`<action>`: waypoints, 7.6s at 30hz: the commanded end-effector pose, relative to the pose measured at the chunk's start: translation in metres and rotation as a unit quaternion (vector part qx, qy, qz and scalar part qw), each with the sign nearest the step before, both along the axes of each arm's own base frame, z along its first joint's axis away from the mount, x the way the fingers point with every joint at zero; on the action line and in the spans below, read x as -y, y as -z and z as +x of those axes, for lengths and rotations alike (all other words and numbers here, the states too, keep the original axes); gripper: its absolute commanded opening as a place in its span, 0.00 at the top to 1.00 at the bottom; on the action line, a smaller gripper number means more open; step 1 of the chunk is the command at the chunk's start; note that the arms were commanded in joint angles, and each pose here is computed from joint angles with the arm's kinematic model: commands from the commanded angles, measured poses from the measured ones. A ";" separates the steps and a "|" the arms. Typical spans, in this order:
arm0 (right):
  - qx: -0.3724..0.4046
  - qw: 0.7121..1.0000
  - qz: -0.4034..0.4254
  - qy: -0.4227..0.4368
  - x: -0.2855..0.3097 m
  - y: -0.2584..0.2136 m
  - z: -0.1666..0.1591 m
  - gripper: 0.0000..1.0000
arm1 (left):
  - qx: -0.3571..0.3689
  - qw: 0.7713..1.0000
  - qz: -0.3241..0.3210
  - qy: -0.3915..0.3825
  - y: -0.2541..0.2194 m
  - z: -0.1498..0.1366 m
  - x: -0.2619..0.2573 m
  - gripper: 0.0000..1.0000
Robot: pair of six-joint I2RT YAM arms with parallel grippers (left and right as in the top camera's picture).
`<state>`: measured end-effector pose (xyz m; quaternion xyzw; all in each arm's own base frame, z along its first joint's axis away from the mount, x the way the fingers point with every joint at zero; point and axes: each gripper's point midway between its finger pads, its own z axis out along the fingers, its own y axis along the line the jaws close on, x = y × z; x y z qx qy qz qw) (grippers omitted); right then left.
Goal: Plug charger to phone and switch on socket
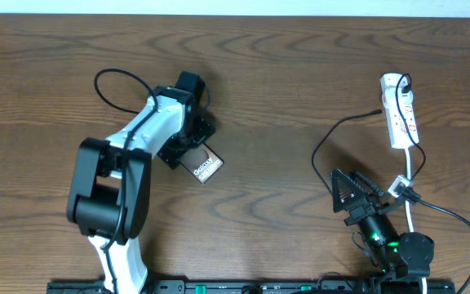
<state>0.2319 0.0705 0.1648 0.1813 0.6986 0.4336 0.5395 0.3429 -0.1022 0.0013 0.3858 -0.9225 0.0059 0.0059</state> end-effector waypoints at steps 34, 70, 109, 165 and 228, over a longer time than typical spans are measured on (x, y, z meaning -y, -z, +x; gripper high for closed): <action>0.002 1.000 -0.005 -0.004 -0.001 0.000 -0.001 0.01 | -0.047 0.999 0.016 0.010 0.027 -0.017 0.007 0.10; 0.002 1.000 -0.005 -0.004 -0.001 0.001 -0.001 0.01 | -0.009 1.000 0.003 0.029 -0.015 -0.013 0.006 0.30; 0.002 1.000 -0.005 -0.004 -0.001 0.001 -0.001 0.01 | 0.011 0.945 0.051 0.323 -0.003 -0.030 0.043 0.35; 0.002 1.000 -0.005 -0.004 -0.001 0.001 -0.001 0.01 | 0.033 0.978 0.007 0.207 0.022 -0.014 0.062 0.02; 0.002 1.000 -0.005 -0.004 -0.001 0.000 -0.001 0.01 | -0.035 0.971 -0.064 0.226 0.067 -0.031 0.077 0.00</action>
